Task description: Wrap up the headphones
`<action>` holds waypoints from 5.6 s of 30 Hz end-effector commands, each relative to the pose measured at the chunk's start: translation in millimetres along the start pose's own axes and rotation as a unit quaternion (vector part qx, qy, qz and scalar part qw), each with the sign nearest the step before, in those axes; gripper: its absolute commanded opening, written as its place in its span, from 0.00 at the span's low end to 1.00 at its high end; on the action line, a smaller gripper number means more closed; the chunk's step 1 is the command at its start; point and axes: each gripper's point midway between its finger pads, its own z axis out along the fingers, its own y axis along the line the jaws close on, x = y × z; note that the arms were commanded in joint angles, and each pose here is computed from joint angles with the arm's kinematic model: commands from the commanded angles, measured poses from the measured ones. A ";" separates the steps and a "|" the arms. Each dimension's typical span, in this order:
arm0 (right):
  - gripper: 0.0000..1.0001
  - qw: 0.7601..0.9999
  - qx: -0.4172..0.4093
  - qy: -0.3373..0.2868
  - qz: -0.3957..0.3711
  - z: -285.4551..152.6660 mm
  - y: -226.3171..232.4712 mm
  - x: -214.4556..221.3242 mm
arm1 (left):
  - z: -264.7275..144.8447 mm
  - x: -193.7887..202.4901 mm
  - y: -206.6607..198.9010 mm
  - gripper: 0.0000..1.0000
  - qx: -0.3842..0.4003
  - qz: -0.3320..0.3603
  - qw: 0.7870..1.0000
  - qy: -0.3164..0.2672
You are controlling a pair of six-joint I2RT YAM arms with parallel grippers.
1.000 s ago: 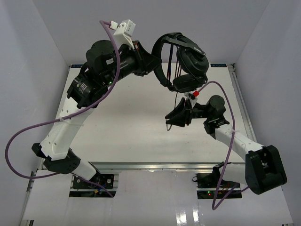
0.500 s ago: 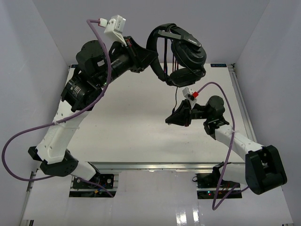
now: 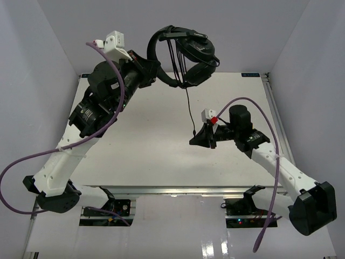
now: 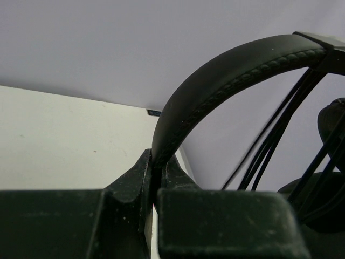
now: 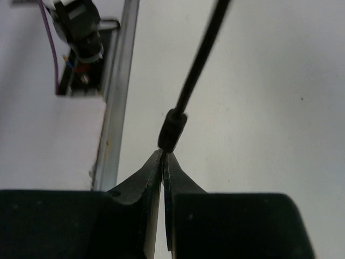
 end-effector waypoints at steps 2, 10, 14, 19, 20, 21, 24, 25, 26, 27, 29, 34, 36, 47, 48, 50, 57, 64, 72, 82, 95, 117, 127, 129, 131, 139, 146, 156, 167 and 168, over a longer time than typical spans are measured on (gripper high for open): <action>0.08 0.965 0.018 0.198 -0.170 -27.0 12.6 15.7 | -4.7 -56.2 40.7 0.00 -0.113 -0.064 0.978 -0.162; 0.08 0.881 0.070 0.315 -0.345 -51.7 9.3 -58.6 | 39.1 -1.1 93.1 0.00 -0.233 0.028 0.964 -0.125; 0.08 0.832 0.157 0.339 -0.410 -70.6 0.1 -121.5 | 45.4 36.0 116.6 0.00 -0.264 0.074 0.959 -0.074; 0.08 0.766 0.243 0.329 -0.497 -84.7 -11.2 -187.9 | 49.8 105.1 145.7 0.00 -0.267 0.124 0.955 0.026; 0.08 0.744 0.282 0.317 -0.516 -86.6 -17.4 -205.8 | 51.5 118.5 147.7 0.00 -0.261 0.128 0.956 0.049; 0.08 0.725 0.309 0.310 -0.532 -88.1 -22.2 -217.0 | 52.8 130.8 148.1 0.00 -0.252 0.130 0.956 0.071; 0.08 0.668 0.350 0.302 -0.583 -88.7 -33.0 -232.4 | 51.8 184.2 137.5 0.00 -0.195 0.139 0.957 0.166; 0.08 0.661 0.349 0.305 -0.590 -86.6 -34.7 -231.5 | 49.7 197.4 132.5 0.00 -0.174 0.145 0.955 0.190; 0.08 0.662 0.352 0.300 -0.590 -82.9 -36.1 -233.4 | 46.2 210.8 124.8 0.00 -0.149 0.153 0.953 0.213; 0.08 0.661 0.353 0.302 -0.589 -80.8 -38.6 -232.1 | 41.8 221.4 117.8 0.00 -0.126 0.157 0.952 0.233; 0.08 0.660 0.355 0.309 -0.586 -78.5 -44.5 -228.8 | 31.0 239.4 105.6 0.00 -0.083 0.161 0.946 0.267; 0.08 0.672 0.376 0.298 -0.564 -91.3 -64.5 -234.2 | -3.2 254.6 91.7 0.00 -0.003 0.161 0.940 0.300; 0.08 0.677 0.375 0.295 -0.560 -94.8 -69.1 -232.3 | -15.6 263.8 92.7 0.00 0.018 0.164 0.935 0.315; 0.08 0.725 0.322 0.296 -0.531 -91.7 -91.7 -202.7 | -60.0 276.6 74.2 0.00 0.119 0.175 0.908 0.363; 0.08 0.733 0.318 0.295 -0.524 -91.2 -92.7 -200.6 | -61.5 275.8 73.4 0.00 0.123 0.176 0.907 0.363; 0.08 0.750 0.306 0.295 -0.507 -88.7 -94.8 -192.3 | -62.9 273.0 73.3 0.00 0.123 0.177 0.908 0.360; 0.08 0.826 0.276 0.256 -0.420 -93.3 -93.2 -164.0 | -56.2 242.1 95.6 0.00 0.036 0.194 0.932 0.305; 0.08 0.875 0.256 0.197 -0.361 -96.5 -75.8 -153.7 | -56.2 234.6 114.6 0.00 -0.027 0.197 0.933 0.299; 0.08 0.921 0.211 0.182 -0.273 -87.6 -76.4 -98.9 | -58.6 227.5 94.3 0.00 0.010 0.175 0.938 0.298; 0.13 0.968 0.154 0.126 -0.156 -72.6 -86.5 -49.2 | -68.6 215.1 77.1 0.00 0.052 0.168 0.941 0.289; 0.20 0.997 0.071 0.030 -0.022 -39.2 -77.5 -15.5 | -57.5 244.5 104.7 0.00 0.010 0.167 0.942 0.291; 0.48 0.986 0.106 0.030 0.126 -24.9 -86.6 104.0 | -69.4 316.7 181.8 0.00 -0.059 0.140 0.948 0.280; 0.75 0.976 0.192 0.060 0.079 -76.4 -119.3 93.5 | -74.9 320.9 216.1 0.00 -0.117 0.152 0.942 0.274; 0.76 0.974 0.204 0.067 0.067 -87.5 -118.9 90.9 | -74.1 321.5 220.7 0.00 -0.126 0.151 0.941 0.275; 0.77 0.972 0.212 0.080 0.061 -96.2 -109.2 88.0 | -72.3 323.5 228.1 0.00 -0.141 0.151 0.939 0.277; 0.85 0.967 0.227 0.120 0.001 -115.8 -65.6 81.0 | -61.6 336.0 262.9 0.00 -0.207 0.114 0.922 0.306; 0.88 0.954 0.253 0.155 -0.050 -129.3 -24.2 85.4 | -26.5 334.1 304.7 0.00 -0.259 0.076 0.907 0.323; 0.90 0.944 0.278 0.171 -0.056 -138.9 1.4 80.6 | 27.7 343.3 330.4 0.34 -0.297 0.067 0.882 0.361; 0.92 0.923 0.335 0.178 -0.062 -156.9 7.1 54.4 | 40.9 289.0 288.2 0.91 -0.236 0.056 0.910 0.337; 0.90 0.921 0.343 0.174 -0.064 -158.7 6.9 48.0 | 38.7 278.5 279.9 0.95 -0.223 0.063 0.915 0.330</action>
